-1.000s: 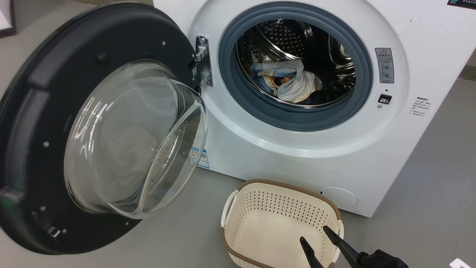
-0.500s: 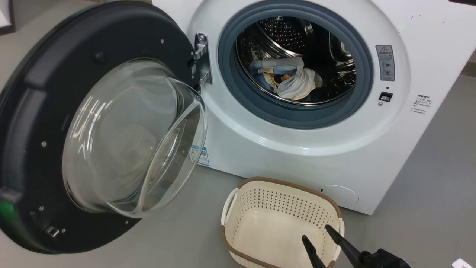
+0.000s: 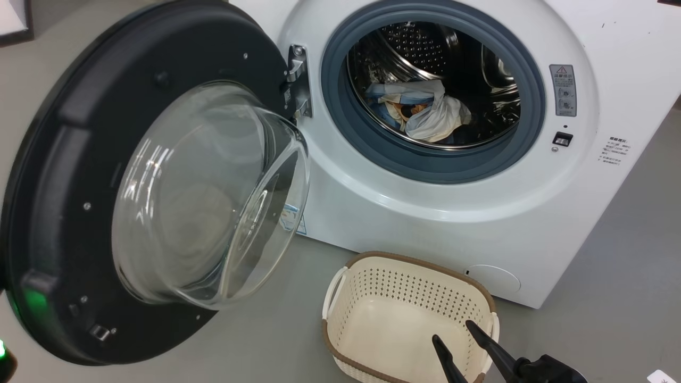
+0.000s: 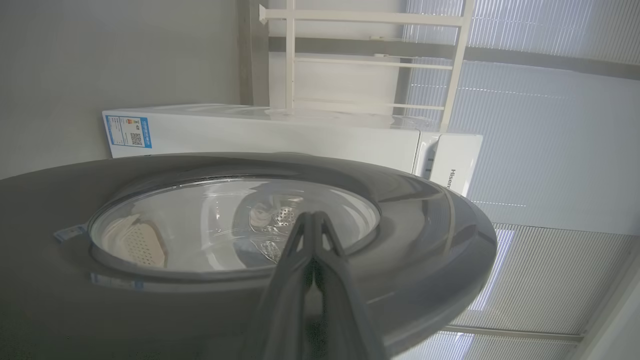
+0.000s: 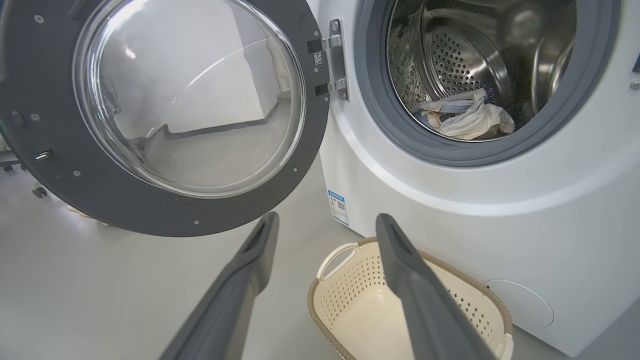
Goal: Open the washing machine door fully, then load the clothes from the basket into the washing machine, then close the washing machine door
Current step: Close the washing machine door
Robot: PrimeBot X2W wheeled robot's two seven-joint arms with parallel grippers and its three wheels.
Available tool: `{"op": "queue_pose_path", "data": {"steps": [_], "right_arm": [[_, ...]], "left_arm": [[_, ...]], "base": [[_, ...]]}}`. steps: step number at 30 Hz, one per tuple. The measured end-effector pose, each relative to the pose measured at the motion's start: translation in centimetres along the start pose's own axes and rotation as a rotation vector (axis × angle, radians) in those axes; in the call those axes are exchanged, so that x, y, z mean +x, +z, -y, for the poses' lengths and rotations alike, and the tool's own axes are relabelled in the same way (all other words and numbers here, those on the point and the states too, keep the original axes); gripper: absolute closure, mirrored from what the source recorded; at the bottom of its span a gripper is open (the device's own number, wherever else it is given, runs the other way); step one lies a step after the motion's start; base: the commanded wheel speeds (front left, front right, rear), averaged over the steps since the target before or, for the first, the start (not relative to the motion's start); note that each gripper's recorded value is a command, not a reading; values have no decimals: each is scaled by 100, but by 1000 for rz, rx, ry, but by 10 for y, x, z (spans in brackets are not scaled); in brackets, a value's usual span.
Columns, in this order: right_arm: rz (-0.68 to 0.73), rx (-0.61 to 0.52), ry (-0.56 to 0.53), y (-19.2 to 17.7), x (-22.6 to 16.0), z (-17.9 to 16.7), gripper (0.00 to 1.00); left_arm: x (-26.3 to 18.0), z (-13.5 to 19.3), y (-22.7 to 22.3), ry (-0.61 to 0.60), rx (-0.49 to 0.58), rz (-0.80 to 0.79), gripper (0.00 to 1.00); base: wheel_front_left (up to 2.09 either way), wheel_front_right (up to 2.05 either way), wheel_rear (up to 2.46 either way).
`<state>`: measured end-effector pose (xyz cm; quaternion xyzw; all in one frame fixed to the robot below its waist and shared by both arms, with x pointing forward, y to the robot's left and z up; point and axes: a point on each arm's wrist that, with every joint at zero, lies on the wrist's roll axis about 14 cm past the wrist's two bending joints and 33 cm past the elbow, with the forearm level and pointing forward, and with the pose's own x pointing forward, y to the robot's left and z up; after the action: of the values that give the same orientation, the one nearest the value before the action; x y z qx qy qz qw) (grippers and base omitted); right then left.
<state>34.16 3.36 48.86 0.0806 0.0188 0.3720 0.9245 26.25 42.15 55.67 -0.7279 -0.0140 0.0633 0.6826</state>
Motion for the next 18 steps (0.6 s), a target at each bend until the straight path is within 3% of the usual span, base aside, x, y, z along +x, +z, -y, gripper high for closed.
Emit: {"op": "queue_pose_path", "data": {"steps": [18], "right_arm": [[1, 34, -2, -2, 6, -4, 0]], "left_arm": [[-8, 1, -99, 26, 17, -331, 100]], "base": [[0, 0, 0]]}}
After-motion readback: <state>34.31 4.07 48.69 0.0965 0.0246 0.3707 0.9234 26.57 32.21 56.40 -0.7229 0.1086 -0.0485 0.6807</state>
